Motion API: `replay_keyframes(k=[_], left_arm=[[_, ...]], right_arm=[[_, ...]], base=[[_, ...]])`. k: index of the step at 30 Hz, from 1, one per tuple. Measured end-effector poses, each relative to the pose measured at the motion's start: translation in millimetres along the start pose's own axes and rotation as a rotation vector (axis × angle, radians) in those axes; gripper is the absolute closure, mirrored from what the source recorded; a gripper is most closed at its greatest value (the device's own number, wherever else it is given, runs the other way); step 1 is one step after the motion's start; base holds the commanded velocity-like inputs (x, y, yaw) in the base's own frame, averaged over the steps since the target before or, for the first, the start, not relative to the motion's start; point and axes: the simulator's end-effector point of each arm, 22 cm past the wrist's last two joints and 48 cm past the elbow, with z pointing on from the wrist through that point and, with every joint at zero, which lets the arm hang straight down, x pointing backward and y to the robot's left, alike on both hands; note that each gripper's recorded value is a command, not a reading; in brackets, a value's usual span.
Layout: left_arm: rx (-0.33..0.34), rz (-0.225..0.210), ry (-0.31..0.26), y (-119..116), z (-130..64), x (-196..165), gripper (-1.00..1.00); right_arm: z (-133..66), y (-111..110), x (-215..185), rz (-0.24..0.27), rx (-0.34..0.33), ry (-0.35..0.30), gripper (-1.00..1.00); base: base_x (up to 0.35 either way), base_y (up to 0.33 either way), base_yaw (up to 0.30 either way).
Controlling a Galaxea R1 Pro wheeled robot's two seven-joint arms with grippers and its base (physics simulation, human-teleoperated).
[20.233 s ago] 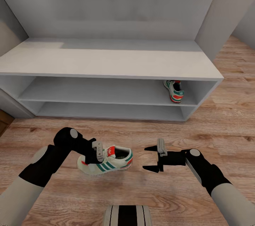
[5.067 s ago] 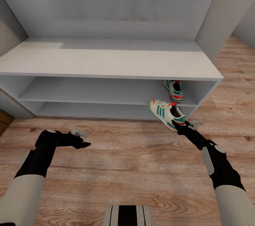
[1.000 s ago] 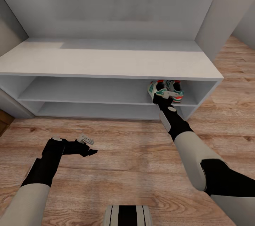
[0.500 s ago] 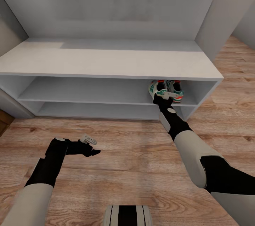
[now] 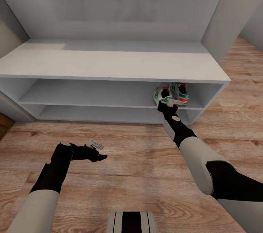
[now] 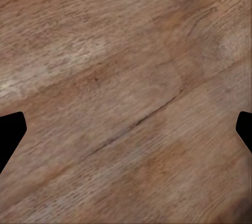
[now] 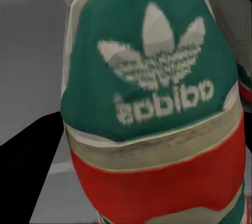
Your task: Pick up the two gym shoes and the two sandals from the corridor floor and place them onto the hallstand (shoe rack) in the corridor, making sure they are on the rack and not on the floor. Arrange them so the two gym shoes are next to each other and the two sandals are next to each other.
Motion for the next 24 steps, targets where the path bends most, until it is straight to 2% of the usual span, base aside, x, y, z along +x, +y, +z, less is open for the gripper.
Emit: replay_keyframes(k=[15, 24], left_arm=[[0.006, -0.002, -0.002, -3.6, 1.4, -1.3, -1.0], [0.014, 0.0, -0.006, -8.7, 3.6, -3.0, -1.0]], right_arm=[[-1.0, 0.8, 4.1, -0.007, -0.005, -0.004, 1.0], [-0.9, 2.1, 4.2, -0.009, -0.009, -0.003, 1.0]], base=[[0.003, 0.0, 0.0], [0.152, 0.0, 0.0]])
